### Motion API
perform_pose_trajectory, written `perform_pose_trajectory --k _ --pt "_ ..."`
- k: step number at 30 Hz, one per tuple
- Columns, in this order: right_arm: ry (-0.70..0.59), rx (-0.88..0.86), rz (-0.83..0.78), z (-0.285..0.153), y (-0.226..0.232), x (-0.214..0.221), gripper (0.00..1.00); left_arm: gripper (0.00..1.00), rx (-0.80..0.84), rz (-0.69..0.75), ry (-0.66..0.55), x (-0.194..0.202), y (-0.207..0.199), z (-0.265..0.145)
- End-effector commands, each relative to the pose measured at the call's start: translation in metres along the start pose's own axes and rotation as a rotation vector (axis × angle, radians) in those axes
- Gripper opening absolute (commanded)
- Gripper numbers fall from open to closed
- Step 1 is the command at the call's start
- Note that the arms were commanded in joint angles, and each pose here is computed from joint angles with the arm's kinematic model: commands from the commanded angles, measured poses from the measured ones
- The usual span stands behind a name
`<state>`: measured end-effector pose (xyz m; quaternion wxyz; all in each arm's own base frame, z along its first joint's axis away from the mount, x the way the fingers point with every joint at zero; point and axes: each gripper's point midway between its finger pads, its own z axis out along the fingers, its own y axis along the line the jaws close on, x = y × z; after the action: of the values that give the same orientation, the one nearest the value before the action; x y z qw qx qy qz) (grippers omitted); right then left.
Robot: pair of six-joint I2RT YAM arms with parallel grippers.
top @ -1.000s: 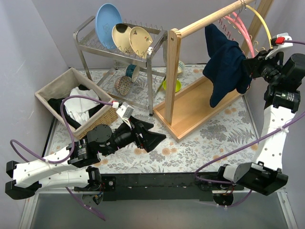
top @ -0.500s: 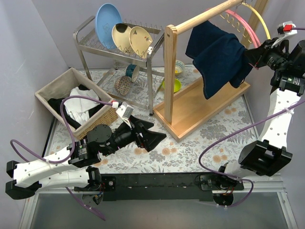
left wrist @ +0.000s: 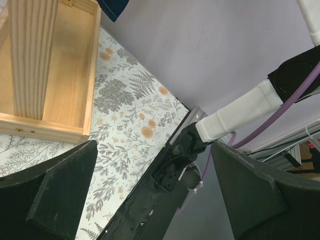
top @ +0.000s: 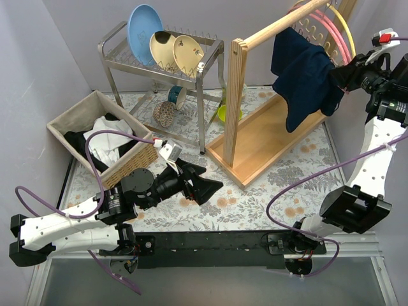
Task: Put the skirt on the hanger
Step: Hang the hanger with skirt onto the clothesline
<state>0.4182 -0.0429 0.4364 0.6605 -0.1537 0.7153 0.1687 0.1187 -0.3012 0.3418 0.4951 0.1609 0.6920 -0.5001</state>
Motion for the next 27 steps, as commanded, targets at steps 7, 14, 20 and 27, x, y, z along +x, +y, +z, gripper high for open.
perform_pose_trajectory --k 7,14,20,27 --pt "-0.079 -0.019 -0.241 -0.055 0.027 -0.052 0.64 0.98 -0.038 0.040 -0.027 -0.010 0.009 -0.011" --pt "-0.111 0.008 -0.313 -0.068 0.038 -0.074 0.70 0.98 -0.056 0.043 -0.042 -0.012 0.016 -0.023" --pt "-0.129 0.081 -0.287 -0.062 0.015 -0.093 0.71 0.98 -0.103 0.075 -0.041 -0.015 0.027 -0.033" --pt "-0.091 0.002 -0.236 -0.041 -0.002 -0.087 0.62 0.98 -0.269 0.182 -0.031 -0.019 0.060 -0.046"
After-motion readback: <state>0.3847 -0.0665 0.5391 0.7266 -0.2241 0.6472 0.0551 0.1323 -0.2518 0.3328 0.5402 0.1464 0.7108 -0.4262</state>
